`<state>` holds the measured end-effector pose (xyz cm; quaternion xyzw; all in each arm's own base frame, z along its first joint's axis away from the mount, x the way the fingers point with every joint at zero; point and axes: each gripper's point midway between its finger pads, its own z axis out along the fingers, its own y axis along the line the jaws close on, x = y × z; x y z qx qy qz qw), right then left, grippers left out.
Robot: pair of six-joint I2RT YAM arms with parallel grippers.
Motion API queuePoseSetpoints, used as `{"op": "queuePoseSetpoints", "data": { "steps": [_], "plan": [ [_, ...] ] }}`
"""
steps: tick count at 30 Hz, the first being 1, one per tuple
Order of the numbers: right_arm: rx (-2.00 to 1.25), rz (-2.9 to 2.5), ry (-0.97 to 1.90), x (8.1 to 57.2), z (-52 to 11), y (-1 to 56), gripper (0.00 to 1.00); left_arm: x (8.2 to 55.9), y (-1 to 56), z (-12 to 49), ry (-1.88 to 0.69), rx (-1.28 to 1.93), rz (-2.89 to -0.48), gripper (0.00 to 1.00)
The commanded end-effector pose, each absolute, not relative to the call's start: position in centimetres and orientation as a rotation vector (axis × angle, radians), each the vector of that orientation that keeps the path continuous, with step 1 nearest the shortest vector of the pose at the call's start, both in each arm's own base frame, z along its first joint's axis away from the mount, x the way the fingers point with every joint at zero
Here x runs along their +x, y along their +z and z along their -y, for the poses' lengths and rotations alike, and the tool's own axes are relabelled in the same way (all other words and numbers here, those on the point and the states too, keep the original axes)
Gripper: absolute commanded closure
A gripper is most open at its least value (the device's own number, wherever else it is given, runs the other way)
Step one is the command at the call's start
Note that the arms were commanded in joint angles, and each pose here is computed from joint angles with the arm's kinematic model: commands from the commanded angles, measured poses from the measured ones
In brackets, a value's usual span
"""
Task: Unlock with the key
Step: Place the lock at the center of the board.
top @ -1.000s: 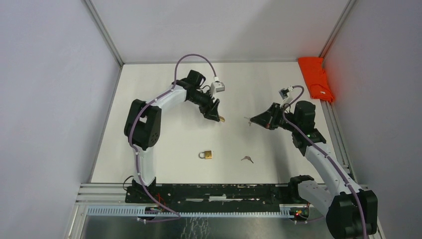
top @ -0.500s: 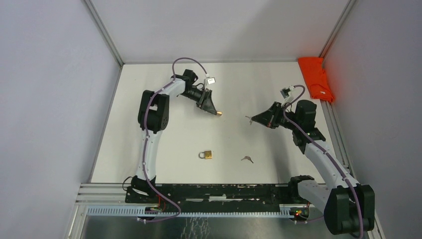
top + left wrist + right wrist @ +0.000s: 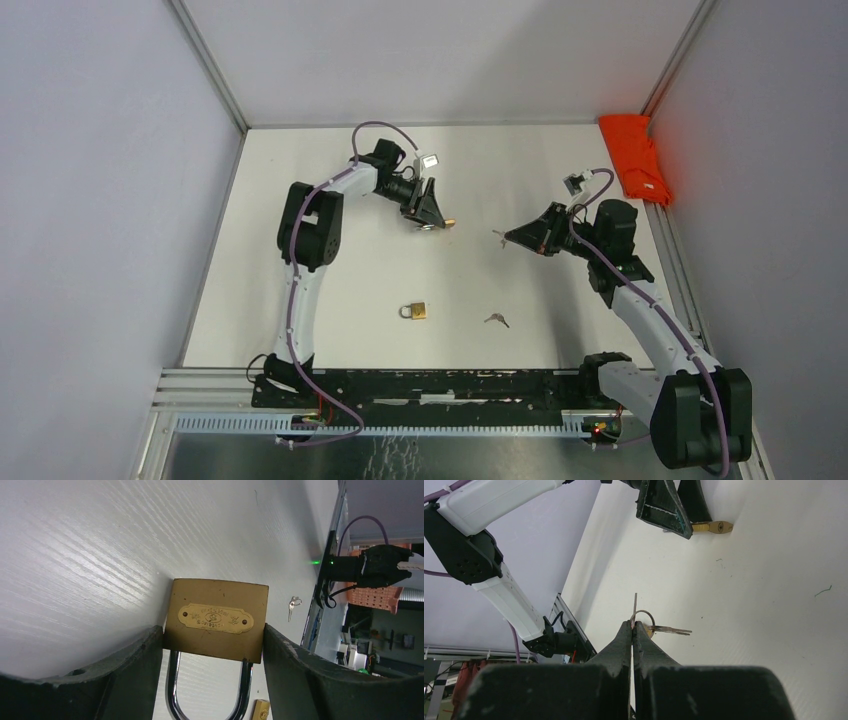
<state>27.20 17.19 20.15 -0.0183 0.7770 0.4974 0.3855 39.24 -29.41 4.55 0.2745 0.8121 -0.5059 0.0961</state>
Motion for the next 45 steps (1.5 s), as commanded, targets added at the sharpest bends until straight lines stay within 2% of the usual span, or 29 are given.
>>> {"op": "queuePoseSetpoints", "data": {
  "steps": [1,4,9,13,15,18,22,25,30,34,35,38,42,45],
  "plan": [
    [-0.097,-1.911,1.269,27.3,-17.2,21.7,1.00,41.9,5.6,28.8,-1.326,0.722,-2.431,0.86],
    [-0.097,-1.912,1.266,27.4,-17.2,21.6,1.00,42.8,6.1,28.5,-1.294,0.702,-2.422,0.88],
    [-0.095,-1.911,1.267,27.6,-17.1,21.6,1.00,42.8,6.0,27.1,-1.081,0.757,-2.440,0.95],
    [-0.105,-1.910,1.274,27.8,-17.3,21.7,1.00,41.5,7.5,27.7,-1.141,0.843,-2.361,0.96],
    [-0.113,-1.905,1.274,27.9,-17.3,21.9,1.00,40.2,8.0,28.2,-1.200,0.901,-2.346,0.89],
    [-0.121,-1.897,1.270,27.9,-17.3,22.1,1.00,39.8,7.0,28.2,-1.226,0.907,-2.382,0.84],
    [-0.127,-1.895,1.274,27.9,-17.4,22.2,1.00,39.1,5.7,29.0,-1.375,0.873,-2.413,0.71],
    [-0.135,-1.892,1.272,27.9,-17.3,22.2,1.00,38.3,4.9,29.3,-1.446,0.848,-2.430,0.69],
    [-0.139,-1.894,1.264,27.9,-17.3,22.0,1.00,37.3,5.3,30.1,-1.456,0.847,-2.426,0.54],
    [-0.145,-1.886,1.259,28.3,-17.3,22.3,1.00,36.9,5.8,30.6,-1.518,0.808,-2.397,0.51],
    [-0.146,-1.885,1.250,28.4,-17.2,22.4,1.00,36.8,5.6,30.5,-1.508,0.794,-2.425,0.47],
    [-0.142,-1.894,1.240,28.5,-17.2,22.0,1.00,36.5,5.0,30.4,-1.357,0.836,-2.467,0.49],
    [-0.133,-1.907,1.234,28.5,-17.1,21.3,1.00,36.7,4.8,30.0,-1.118,0.889,-2.495,0.62],
    [-0.134,-1.911,1.228,28.5,-17.1,21.0,1.00,36.4,3.6,29.3,-0.815,0.964,-2.538,0.64]
  ]
}}
